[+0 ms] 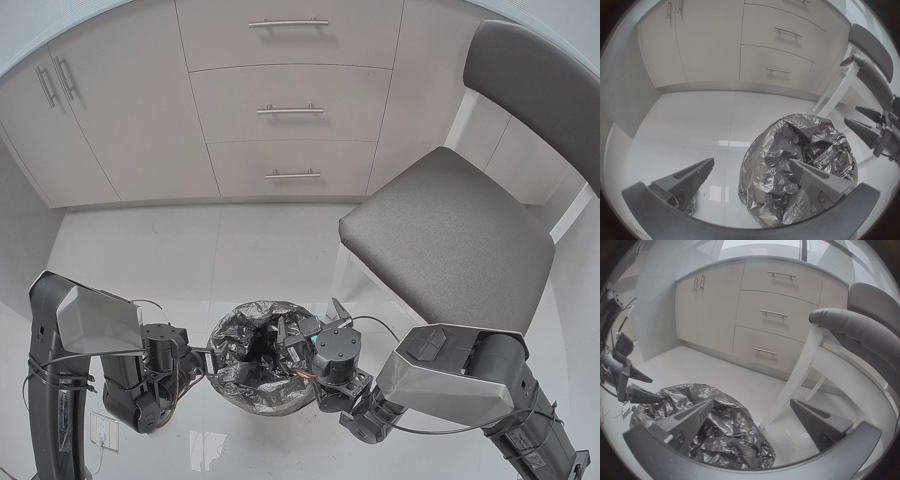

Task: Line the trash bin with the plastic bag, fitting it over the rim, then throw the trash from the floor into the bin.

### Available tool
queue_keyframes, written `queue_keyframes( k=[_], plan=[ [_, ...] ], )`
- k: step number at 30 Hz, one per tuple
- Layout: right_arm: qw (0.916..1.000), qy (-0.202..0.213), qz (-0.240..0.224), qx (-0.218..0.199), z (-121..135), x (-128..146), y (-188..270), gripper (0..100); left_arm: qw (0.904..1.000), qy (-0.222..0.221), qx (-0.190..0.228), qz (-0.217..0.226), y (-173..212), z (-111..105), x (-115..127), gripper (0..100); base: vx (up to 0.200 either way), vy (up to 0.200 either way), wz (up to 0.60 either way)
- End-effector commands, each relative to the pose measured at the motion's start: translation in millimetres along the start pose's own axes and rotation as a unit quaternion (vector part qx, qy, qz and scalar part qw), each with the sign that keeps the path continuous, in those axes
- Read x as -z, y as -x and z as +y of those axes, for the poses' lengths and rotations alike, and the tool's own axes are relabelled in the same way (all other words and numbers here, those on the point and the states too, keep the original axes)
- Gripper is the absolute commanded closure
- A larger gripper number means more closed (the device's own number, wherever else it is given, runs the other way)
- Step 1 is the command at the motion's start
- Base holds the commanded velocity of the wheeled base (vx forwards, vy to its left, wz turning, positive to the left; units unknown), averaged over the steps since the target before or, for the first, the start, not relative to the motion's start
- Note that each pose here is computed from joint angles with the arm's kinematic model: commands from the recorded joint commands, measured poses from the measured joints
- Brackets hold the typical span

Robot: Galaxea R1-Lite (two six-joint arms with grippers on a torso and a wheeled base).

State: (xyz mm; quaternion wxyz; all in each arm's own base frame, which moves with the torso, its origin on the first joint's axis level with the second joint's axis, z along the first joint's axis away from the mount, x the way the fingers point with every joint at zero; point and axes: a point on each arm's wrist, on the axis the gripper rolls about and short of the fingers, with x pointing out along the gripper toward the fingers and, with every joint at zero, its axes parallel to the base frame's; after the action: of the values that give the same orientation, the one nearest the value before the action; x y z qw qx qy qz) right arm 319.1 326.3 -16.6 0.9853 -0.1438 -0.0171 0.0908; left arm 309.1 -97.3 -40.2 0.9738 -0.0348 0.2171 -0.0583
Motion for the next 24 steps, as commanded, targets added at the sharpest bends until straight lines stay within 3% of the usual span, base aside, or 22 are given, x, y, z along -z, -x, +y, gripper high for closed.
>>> queue_keyframes(
  k=[1,15,24],
  plan=[
    [1.0000,0.005,0.005,0.000,5,10,-6,0,1.0000,0.000,0.000,0.000,0,0,0,0,0.000,0.000,0.00],
    [0.9999,0.012,0.011,0.006,15,30,-21,0,1.0000,0.000,0.000,0.001,0,0,1,0,0.000,0.000,0.00],
    [0.9994,0.012,0.005,0.033,1,32,-40,0,1.0000,-0.001,-0.001,0.002,-1,0,2,0,0.000,0.000,0.00]
  ],
)
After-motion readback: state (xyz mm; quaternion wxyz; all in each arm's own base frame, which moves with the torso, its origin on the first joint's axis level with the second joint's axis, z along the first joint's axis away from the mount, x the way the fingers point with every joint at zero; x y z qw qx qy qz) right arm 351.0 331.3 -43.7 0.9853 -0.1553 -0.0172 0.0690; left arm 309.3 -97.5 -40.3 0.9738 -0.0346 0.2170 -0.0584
